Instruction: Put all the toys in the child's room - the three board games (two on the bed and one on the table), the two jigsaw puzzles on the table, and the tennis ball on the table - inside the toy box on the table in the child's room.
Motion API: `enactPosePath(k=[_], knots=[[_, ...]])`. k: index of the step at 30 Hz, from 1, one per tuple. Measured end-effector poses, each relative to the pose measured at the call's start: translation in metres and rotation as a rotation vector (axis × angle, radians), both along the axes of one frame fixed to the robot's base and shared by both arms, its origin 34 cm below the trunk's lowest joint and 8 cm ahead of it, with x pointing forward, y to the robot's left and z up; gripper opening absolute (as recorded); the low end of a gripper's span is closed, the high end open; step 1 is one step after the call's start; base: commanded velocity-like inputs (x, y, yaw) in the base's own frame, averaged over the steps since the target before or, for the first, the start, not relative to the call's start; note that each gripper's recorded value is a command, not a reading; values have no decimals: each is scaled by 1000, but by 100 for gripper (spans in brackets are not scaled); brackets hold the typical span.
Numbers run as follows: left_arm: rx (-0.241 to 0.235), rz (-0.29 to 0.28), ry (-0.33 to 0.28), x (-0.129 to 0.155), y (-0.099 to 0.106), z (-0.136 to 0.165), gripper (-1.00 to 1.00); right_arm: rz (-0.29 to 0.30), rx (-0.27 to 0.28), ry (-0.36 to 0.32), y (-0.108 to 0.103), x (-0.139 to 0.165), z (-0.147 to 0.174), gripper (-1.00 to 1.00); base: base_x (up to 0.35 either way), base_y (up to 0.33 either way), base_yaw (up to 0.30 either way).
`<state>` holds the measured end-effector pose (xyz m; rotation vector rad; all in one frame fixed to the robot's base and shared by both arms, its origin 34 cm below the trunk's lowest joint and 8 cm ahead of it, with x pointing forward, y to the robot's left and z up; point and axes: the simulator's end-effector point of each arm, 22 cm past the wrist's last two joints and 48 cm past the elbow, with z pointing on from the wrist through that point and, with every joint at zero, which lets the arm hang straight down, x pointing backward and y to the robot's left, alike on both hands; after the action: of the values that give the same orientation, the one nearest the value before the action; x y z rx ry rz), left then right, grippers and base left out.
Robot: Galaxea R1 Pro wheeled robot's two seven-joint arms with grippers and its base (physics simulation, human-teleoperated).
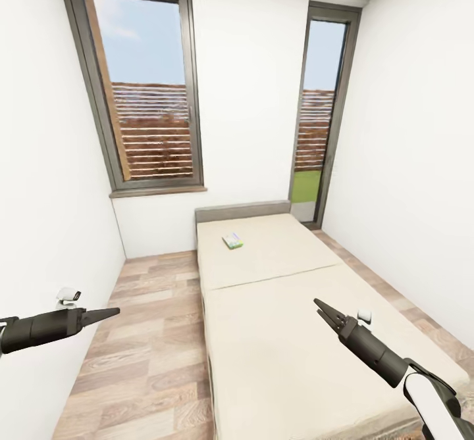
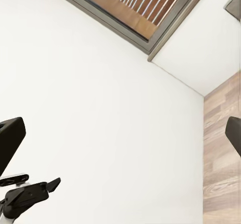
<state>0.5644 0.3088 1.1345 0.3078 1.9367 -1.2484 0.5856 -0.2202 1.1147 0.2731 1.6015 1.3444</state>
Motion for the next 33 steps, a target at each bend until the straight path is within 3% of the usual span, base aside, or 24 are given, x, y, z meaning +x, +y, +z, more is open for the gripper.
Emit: enactPosePath(k=[33], knots=[[0, -1, 41, 5, -1, -19, 100, 2, 2, 38, 0, 4, -19, 100, 46, 69, -184]])
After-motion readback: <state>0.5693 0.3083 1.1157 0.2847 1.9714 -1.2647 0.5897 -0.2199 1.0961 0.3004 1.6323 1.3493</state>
